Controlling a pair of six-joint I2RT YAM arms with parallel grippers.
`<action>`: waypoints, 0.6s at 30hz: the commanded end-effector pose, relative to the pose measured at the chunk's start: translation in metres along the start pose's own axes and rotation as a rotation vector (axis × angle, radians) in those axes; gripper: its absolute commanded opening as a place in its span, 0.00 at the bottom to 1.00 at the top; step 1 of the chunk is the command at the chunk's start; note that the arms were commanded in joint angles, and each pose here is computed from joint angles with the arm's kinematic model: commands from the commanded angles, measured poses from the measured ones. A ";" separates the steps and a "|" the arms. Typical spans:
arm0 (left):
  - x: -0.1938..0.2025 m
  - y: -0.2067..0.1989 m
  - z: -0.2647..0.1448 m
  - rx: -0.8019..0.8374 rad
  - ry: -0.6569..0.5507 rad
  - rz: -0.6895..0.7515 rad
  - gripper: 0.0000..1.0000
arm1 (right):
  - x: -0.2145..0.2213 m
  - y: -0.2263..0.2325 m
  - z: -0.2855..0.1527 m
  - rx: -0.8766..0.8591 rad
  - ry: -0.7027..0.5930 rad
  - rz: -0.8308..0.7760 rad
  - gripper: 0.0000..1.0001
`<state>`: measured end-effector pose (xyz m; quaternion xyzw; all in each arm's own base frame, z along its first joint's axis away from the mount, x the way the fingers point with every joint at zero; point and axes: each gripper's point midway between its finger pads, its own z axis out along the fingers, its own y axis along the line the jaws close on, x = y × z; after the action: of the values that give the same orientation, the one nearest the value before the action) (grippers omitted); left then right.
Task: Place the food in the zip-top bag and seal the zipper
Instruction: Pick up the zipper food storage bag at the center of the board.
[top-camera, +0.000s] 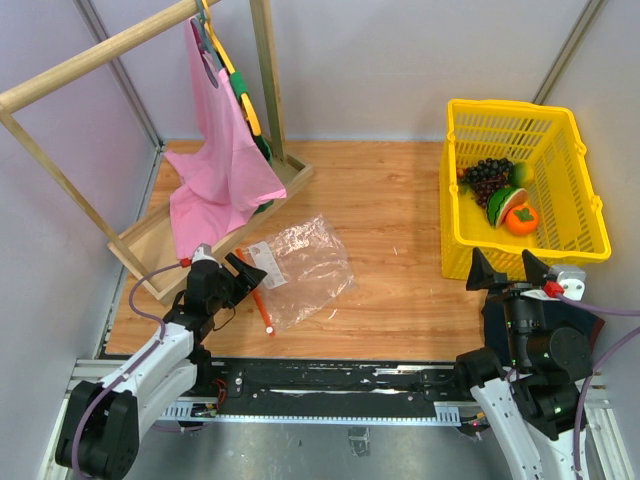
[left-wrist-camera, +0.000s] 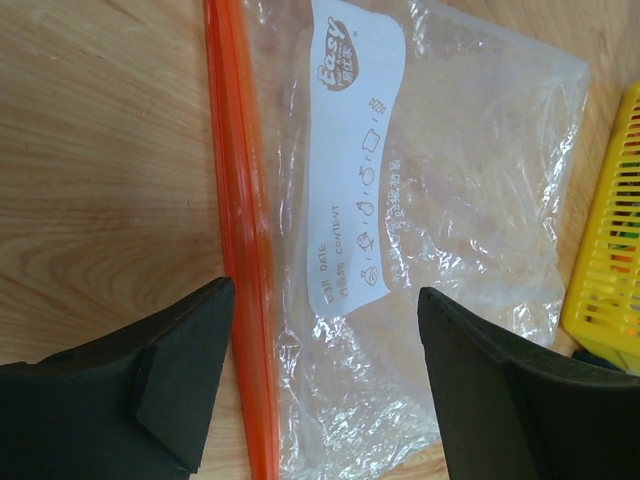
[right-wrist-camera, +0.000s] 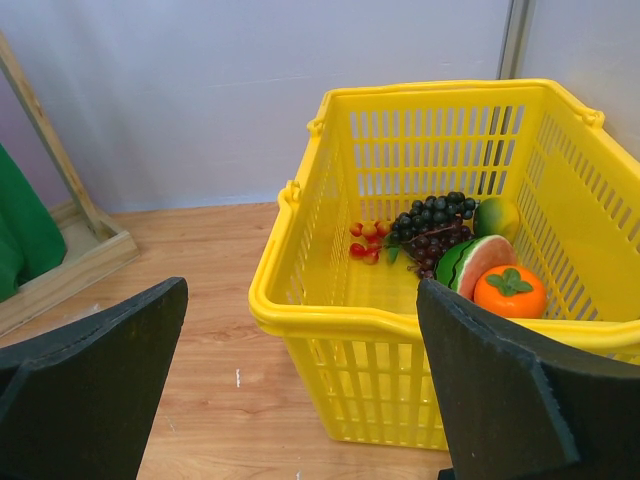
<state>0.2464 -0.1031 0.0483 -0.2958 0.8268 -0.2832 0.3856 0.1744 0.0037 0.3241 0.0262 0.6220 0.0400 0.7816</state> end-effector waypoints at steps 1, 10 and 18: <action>-0.008 -0.007 0.001 0.042 -0.037 0.010 0.77 | -0.012 0.004 -0.005 -0.035 -0.043 0.008 0.98; -0.005 -0.006 0.006 0.049 -0.025 0.003 0.71 | -0.011 0.006 -0.004 -0.041 -0.041 0.006 0.98; -0.001 -0.002 0.008 0.047 -0.019 -0.011 0.69 | -0.011 0.006 -0.004 -0.041 -0.040 0.004 0.98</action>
<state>0.2499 -0.1063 0.0417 -0.2924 0.8246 -0.2918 0.3865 0.1744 0.0054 0.3242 0.0215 0.6219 0.0424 0.7816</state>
